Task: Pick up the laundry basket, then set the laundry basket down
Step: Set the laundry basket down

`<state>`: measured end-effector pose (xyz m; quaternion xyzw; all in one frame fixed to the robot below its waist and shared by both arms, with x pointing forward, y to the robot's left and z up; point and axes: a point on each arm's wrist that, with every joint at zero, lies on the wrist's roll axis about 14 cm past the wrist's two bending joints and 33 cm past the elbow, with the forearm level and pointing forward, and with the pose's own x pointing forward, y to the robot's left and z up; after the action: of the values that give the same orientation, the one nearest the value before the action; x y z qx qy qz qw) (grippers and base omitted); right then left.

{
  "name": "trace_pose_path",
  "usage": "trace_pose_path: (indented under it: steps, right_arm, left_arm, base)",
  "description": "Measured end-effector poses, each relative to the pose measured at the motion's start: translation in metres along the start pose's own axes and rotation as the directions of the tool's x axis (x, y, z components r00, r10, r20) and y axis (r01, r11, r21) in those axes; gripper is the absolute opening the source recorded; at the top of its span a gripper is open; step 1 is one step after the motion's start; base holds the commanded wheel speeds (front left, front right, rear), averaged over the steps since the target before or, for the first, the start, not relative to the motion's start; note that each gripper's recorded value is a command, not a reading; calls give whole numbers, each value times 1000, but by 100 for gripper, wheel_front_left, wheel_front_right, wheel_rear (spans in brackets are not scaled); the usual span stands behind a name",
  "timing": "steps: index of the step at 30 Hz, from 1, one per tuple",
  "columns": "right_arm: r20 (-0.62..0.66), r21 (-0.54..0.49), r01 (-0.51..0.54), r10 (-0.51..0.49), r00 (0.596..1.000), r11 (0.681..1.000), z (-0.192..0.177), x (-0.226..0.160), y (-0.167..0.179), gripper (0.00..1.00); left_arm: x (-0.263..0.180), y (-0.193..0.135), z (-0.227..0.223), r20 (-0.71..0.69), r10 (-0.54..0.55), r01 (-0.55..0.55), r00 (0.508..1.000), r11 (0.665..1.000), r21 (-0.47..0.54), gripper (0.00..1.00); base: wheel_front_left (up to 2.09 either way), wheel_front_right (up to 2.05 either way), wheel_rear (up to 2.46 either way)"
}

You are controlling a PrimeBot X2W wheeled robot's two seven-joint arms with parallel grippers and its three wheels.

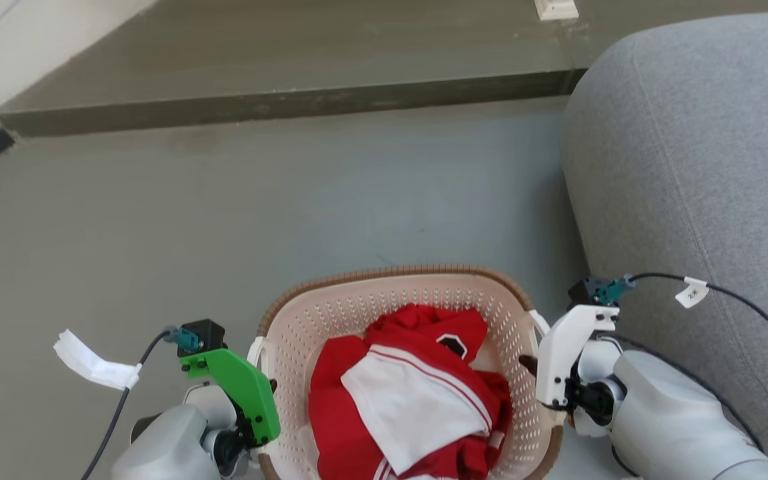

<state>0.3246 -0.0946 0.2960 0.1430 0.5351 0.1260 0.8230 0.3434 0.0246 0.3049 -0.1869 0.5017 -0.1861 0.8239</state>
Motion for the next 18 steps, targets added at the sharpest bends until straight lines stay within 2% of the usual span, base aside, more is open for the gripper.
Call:
trace_pose_path:
  steps: [18]
  right_arm:
    - [43,20,3,-4,999,1000,31,34,-16,0]
  left_arm:
    - [38,13,36,59,-10,10,998,1000,-8,0]
  base:
    - [0,0,0]
